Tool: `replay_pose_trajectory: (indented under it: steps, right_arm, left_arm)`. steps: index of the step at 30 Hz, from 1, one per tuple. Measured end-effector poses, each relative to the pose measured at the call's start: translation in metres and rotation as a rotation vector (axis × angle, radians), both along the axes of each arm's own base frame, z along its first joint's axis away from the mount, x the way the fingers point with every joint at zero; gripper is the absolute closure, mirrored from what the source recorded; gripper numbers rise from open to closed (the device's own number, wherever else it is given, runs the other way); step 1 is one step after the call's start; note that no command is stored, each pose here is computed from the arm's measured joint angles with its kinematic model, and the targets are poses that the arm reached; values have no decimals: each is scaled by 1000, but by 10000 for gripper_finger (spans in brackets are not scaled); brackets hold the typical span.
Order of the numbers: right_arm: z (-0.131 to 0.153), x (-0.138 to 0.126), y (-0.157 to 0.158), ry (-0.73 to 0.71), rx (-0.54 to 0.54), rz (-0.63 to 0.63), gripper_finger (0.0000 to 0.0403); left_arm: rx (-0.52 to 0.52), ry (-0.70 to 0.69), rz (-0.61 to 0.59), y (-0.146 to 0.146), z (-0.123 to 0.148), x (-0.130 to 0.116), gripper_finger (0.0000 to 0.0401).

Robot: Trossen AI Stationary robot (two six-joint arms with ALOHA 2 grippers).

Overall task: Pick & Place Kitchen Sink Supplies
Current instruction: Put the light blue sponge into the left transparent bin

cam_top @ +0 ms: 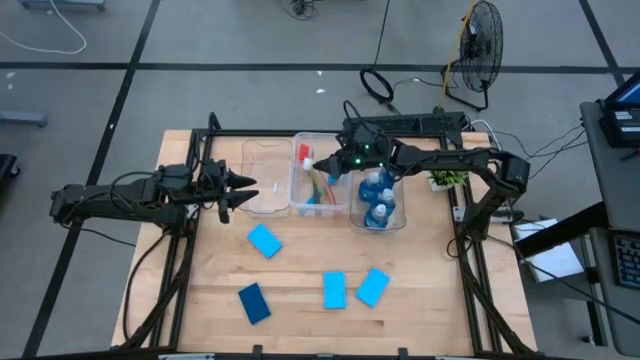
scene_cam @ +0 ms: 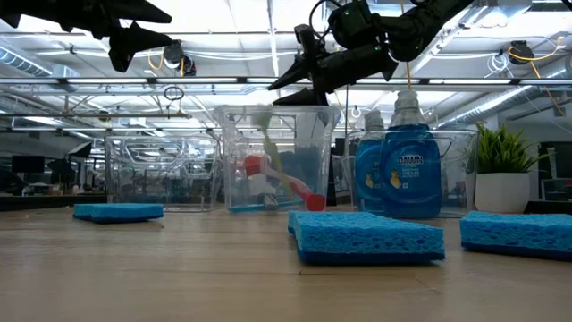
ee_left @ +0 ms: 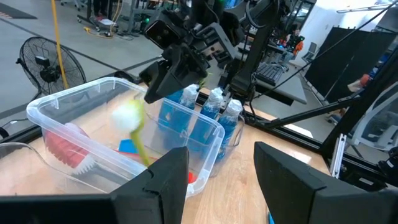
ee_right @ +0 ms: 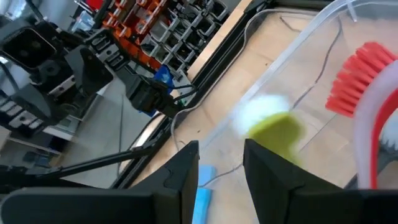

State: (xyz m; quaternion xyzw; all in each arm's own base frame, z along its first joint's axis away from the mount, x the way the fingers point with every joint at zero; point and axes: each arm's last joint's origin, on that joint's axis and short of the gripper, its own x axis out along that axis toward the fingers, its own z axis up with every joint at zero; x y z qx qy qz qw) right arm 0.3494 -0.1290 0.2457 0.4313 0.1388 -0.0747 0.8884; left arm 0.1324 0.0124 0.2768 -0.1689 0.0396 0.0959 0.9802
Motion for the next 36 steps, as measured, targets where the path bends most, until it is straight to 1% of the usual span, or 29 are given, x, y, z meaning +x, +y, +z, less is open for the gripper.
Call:
replay_pose_trajectory:
  steps: [4,7,10,11,14,18,22,24,29,36]
  right_arm:
    - [0,-1,-2,-3,19,14,286]
    - [2,0,-2,-24,-4,18,286]
    - [9,-1,-3,-86,-37,20,286]
    - [14,-2,-3,-117,-63,23,286]
    - [38,-8,-1,-228,-184,30,286]
    - [63,-21,5,-284,-371,56,287]
    - [89,-39,14,-341,-518,97,286]
    - [100,-47,19,-372,-570,105,286]
    - [126,-66,36,-473,-679,195,286]
    - [147,-85,57,-568,-774,267,287]
  left_arm:
    - [-1,0,0,0,0,0,215]
    - [-1,0,-1,0,0,0,215]
    - [-1,0,-1,0,0,0,215]
    - [-1,-1,-1,0,0,0,215]
    - [-1,0,-2,0,0,0,215]
    - [0,-1,-3,0,0,0,214]
    - [1,-6,-3,0,1,0,214]
    - [1,-5,-3,0,0,0,215]
    - [2,-5,-3,0,1,0,215]
    - [5,-6,-3,0,1,0,215]
